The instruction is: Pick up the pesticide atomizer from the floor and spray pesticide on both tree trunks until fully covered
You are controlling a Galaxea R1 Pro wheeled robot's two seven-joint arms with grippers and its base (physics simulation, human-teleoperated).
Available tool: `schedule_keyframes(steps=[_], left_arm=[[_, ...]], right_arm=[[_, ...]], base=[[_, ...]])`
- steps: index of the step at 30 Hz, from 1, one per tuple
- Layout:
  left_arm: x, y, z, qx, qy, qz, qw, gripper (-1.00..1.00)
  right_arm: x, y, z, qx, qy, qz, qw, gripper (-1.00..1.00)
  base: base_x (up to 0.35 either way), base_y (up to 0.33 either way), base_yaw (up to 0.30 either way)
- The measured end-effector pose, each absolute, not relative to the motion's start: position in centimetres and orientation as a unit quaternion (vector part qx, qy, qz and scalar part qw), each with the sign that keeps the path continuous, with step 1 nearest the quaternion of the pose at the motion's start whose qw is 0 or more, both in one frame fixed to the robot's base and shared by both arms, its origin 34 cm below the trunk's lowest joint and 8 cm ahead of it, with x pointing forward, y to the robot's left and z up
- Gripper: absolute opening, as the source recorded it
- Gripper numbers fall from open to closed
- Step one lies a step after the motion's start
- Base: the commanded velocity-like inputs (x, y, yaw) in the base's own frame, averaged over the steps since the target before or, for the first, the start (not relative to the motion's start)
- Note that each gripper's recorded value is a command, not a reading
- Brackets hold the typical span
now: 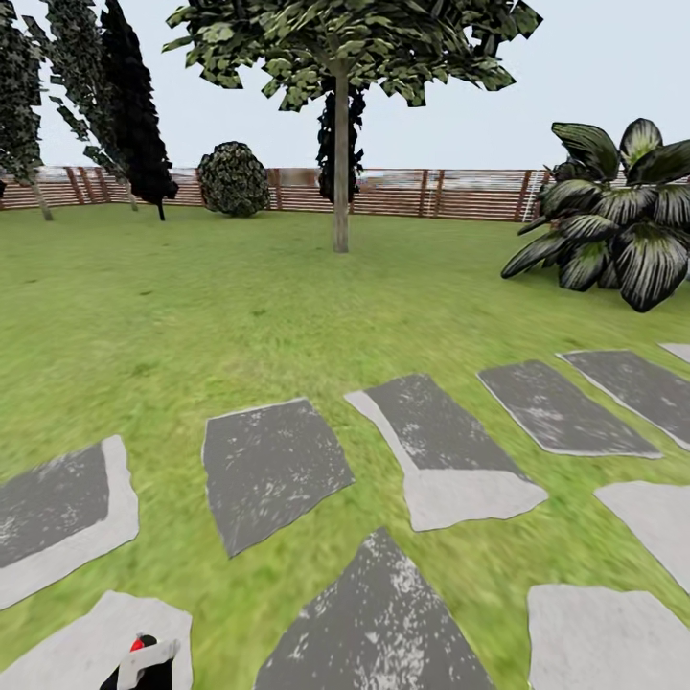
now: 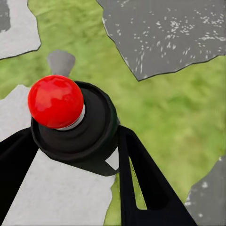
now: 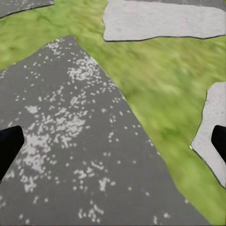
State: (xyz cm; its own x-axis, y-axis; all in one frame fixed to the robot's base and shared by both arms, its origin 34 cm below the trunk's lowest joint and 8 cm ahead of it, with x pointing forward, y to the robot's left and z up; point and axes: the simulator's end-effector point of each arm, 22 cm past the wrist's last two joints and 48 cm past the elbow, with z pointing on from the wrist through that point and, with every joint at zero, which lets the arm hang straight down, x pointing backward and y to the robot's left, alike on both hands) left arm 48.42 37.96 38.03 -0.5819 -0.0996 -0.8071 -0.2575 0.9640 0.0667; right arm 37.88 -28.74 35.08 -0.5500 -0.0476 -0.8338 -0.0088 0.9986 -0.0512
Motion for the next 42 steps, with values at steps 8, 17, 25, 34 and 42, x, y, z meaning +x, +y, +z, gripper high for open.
schedule_keyframes(steps=[8, 17, 25, 34, 42], left_arm=[[48.46, 37.95, 38.06, -0.101, 0.885, 0.088, 0.446, -1.00], [48.50, 37.96, 38.10, -0.100, 0.884, 0.089, 0.447, -1.00], [48.51, 37.97, 38.11, -0.101, 0.884, 0.089, 0.447, -1.00], [48.51, 37.97, 38.11, -0.101, 0.884, 0.089, 0.447, -1.00], [48.51, 37.97, 38.11, -0.101, 0.884, 0.089, 0.447, -1.00]], right_arm=[[37.87, -28.77, 35.08, -0.015, 0.880, -0.021, 0.474, 1.00], [37.89, -28.77, 35.09, -0.015, 0.880, -0.021, 0.474, 1.00], [37.86, -28.77, 35.08, -0.015, 0.880, -0.021, 0.474, 1.00], [37.88, -28.77, 35.09, -0.015, 0.880, -0.021, 0.474, 1.00], [37.88, -28.77, 35.09, -0.015, 0.880, -0.021, 0.474, 1.00]], base=[[0.340, 0.000, 0.000], [0.340, 0.000, 0.000], [0.340, 0.000, 0.000], [0.340, 0.000, 0.000], [0.340, 0.000, 0.000]])
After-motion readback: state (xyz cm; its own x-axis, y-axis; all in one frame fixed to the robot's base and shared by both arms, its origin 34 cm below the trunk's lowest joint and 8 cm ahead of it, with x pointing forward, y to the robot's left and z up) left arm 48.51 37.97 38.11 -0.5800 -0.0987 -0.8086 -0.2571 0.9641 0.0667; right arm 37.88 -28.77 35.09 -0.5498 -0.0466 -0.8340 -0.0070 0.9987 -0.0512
